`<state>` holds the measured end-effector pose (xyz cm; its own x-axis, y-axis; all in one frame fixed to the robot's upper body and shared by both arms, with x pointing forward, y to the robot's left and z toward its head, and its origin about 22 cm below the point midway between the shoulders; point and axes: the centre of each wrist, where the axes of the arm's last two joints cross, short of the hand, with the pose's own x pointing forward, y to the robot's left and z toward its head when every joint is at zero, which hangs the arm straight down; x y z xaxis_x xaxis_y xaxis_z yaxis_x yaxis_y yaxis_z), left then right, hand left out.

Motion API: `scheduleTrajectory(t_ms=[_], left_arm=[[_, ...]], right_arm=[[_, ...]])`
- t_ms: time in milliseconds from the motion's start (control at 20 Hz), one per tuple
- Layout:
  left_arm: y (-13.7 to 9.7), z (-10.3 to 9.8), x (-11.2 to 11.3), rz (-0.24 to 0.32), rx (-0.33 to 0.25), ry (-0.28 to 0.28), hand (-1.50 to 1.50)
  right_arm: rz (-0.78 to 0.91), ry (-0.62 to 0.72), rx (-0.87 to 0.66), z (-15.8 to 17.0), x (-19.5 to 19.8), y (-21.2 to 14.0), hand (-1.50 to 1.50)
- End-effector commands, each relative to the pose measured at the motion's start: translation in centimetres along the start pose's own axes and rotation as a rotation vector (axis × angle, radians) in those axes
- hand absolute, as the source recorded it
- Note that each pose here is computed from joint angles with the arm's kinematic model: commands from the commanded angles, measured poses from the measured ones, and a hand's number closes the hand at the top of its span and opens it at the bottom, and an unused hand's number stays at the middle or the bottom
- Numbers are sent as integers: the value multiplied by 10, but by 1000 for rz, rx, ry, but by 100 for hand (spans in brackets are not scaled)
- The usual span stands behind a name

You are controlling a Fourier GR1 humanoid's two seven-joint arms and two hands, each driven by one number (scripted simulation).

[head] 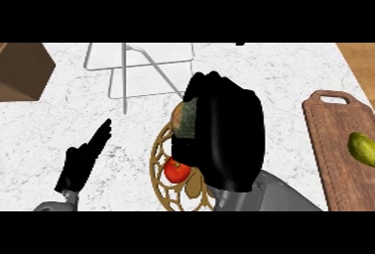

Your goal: Pick the squash from the placemat and place it in the tiered shelf

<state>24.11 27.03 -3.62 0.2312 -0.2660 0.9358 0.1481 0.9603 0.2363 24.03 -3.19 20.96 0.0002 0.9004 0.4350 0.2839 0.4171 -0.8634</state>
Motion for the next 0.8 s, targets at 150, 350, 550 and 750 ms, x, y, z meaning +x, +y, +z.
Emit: scheduleTrajectory(t_ms=[150, 350, 550, 750], left_arm=[[-1, -13, 8, -1, 1, -12, 0], [-23, -4, 14, -10, -29, -23, 0], [-3, -7, 10, -9, -7, -34, 0], [2, -2, -1, -15, -17, -18, 0]], right_arm=[[-28, 173, -77, -48, 32, -37, 150], [4, 203, -124, -96, 45, -37, 150], [7, 210, -134, -133, 48, -29, 150], [27, 187, -96, -155, 47, -10, 150]])
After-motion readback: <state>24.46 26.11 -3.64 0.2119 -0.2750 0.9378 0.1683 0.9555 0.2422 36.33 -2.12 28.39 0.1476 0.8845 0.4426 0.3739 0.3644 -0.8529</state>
